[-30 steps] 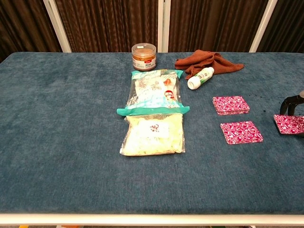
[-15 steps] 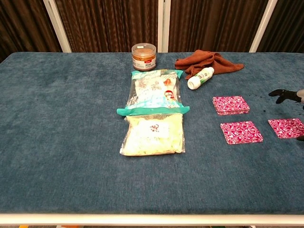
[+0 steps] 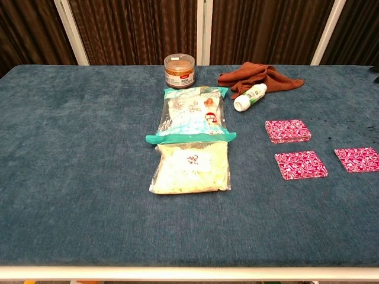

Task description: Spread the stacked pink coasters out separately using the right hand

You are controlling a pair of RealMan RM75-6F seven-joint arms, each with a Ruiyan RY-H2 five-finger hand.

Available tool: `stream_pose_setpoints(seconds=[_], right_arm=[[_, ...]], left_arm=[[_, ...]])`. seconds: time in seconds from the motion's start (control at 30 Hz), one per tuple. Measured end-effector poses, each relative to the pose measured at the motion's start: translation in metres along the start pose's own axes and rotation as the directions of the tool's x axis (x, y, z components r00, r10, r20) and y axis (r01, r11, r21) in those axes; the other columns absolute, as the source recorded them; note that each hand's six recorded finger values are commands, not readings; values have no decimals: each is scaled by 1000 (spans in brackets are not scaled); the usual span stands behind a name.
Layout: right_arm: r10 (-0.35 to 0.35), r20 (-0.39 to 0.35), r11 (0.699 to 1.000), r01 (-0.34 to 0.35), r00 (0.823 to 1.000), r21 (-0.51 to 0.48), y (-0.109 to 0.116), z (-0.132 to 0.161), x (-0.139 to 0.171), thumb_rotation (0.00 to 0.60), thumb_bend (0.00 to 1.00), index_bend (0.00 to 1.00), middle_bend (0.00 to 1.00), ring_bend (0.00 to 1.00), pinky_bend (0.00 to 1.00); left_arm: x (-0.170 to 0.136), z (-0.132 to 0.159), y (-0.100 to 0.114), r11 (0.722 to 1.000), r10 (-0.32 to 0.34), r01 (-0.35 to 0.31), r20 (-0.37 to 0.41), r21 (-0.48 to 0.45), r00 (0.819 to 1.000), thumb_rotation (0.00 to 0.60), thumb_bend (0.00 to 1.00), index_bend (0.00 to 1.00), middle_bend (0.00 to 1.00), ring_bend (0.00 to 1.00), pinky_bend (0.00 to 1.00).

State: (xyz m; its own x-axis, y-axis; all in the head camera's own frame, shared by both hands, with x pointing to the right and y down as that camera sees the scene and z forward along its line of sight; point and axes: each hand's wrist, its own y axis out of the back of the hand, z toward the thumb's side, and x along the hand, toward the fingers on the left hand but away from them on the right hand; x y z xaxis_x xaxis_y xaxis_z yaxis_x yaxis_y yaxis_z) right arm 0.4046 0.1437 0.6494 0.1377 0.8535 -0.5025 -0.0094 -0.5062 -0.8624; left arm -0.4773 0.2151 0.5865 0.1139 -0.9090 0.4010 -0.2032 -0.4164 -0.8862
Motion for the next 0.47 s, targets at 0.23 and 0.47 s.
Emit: stream_pose_setpoints(seconds=[0.23,0.47], right_arm=[[-145,100,988,149,984,-30,18,-38,46,600,60,0,0,0,0],[-250,135,954,268,959,-133,29,-53,62,600,83,0,0,0,0]], left_arm=[[1,0,1,1000,-3,3,0,8,1000,600,19,125,100,0,128],[0,2,-2,1000,-10,10,0,12,1000,600,20,124,100,0,128]])
